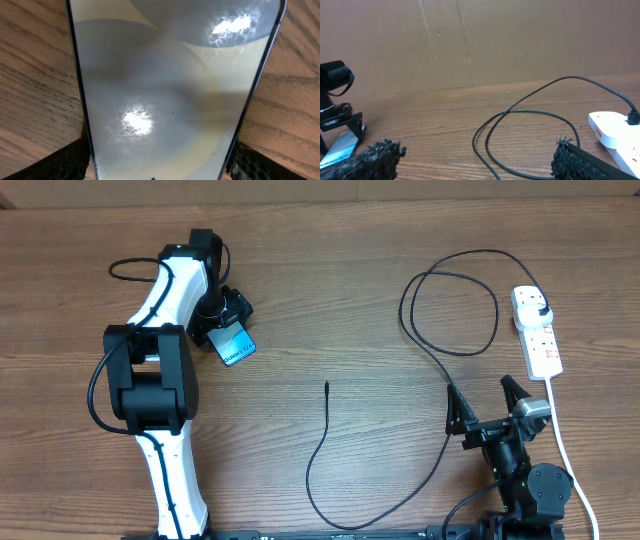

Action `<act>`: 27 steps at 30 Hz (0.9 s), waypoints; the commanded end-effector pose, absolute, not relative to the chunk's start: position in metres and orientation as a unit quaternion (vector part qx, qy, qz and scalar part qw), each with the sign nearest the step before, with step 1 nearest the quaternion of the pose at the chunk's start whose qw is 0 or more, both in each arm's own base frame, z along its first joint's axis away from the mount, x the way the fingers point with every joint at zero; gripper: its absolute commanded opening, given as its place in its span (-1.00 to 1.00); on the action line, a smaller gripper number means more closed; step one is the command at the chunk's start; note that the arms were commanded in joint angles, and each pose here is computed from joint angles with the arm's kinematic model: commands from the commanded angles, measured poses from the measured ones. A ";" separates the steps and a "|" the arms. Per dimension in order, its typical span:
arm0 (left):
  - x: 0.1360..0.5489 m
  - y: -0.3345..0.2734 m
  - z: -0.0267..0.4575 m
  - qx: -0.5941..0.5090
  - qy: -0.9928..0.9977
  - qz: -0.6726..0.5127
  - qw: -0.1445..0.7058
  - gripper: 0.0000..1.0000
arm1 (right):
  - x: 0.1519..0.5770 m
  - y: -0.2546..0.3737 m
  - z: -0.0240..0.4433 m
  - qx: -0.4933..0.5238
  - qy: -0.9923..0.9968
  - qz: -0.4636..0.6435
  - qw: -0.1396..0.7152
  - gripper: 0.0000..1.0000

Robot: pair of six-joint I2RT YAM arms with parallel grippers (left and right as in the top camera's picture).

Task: Plug charger to phone and switch on socket
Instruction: 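Close the left gripper on the phone's long edges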

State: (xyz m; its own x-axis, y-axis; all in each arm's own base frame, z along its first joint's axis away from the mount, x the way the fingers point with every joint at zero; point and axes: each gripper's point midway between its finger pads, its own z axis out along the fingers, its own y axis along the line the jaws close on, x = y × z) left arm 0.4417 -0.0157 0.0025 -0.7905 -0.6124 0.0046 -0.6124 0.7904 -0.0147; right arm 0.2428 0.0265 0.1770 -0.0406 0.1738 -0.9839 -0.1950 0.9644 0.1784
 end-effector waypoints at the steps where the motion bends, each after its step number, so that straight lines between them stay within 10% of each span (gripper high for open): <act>1: 0.437 -0.007 -0.007 -0.335 0.942 0.009 -0.007 0.79 | 0.243 0.027 0.176 -0.010 0.707 0.132 0.695 1.00; 27: 0.435 -0.004 -0.006 -0.334 0.942 0.020 -0.007 0.86 | 0.243 0.027 0.176 -0.010 0.707 0.132 0.695 1.00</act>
